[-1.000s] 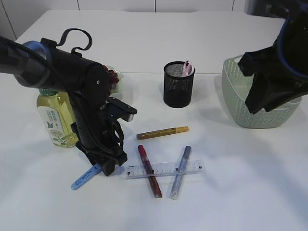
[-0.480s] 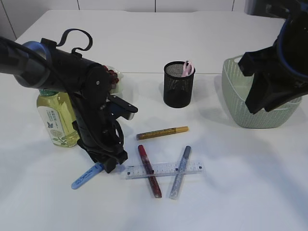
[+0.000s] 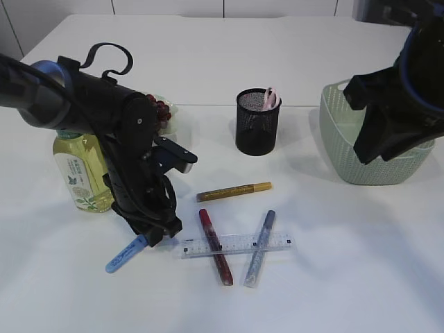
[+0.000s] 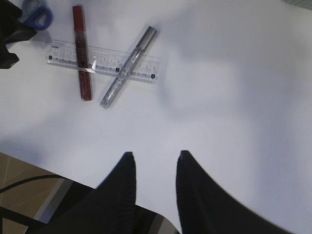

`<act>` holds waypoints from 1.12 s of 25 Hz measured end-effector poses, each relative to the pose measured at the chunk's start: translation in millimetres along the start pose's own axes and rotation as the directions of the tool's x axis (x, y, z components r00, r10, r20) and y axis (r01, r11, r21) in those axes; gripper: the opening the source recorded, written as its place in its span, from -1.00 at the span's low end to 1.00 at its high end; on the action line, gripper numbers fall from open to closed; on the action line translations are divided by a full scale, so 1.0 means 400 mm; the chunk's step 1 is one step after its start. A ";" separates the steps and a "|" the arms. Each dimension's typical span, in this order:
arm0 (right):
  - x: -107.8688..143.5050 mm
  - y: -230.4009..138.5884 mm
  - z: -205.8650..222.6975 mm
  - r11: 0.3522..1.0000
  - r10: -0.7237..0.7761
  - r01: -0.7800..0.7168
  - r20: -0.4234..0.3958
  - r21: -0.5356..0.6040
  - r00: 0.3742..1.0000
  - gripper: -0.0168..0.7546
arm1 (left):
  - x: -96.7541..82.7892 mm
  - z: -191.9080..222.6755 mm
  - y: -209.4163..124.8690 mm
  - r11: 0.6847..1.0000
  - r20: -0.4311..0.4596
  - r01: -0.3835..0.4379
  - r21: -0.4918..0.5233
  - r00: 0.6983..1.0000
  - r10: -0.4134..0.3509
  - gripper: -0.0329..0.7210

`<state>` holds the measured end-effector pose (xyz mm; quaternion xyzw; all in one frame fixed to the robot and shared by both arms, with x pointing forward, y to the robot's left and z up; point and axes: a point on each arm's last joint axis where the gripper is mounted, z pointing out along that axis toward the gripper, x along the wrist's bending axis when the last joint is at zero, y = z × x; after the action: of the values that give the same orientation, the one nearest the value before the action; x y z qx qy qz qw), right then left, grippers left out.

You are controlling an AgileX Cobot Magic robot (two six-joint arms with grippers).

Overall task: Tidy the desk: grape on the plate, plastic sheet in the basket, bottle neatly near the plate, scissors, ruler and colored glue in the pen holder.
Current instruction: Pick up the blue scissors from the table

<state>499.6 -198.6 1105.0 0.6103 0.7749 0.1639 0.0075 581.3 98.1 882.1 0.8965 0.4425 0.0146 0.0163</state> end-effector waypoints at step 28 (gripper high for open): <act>0.000 0.000 0.000 1.000 -0.001 0.001 0.002 0.000 1.000 -0.33 | -0.008 -0.001 0.008 0.998 0.035 0.038 -0.048 0.999 -0.036 -0.43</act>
<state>499.6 -198.7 1104.9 0.6103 0.7751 0.1635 0.0082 582.0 93.6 882.5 0.8876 0.4582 0.0096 0.0460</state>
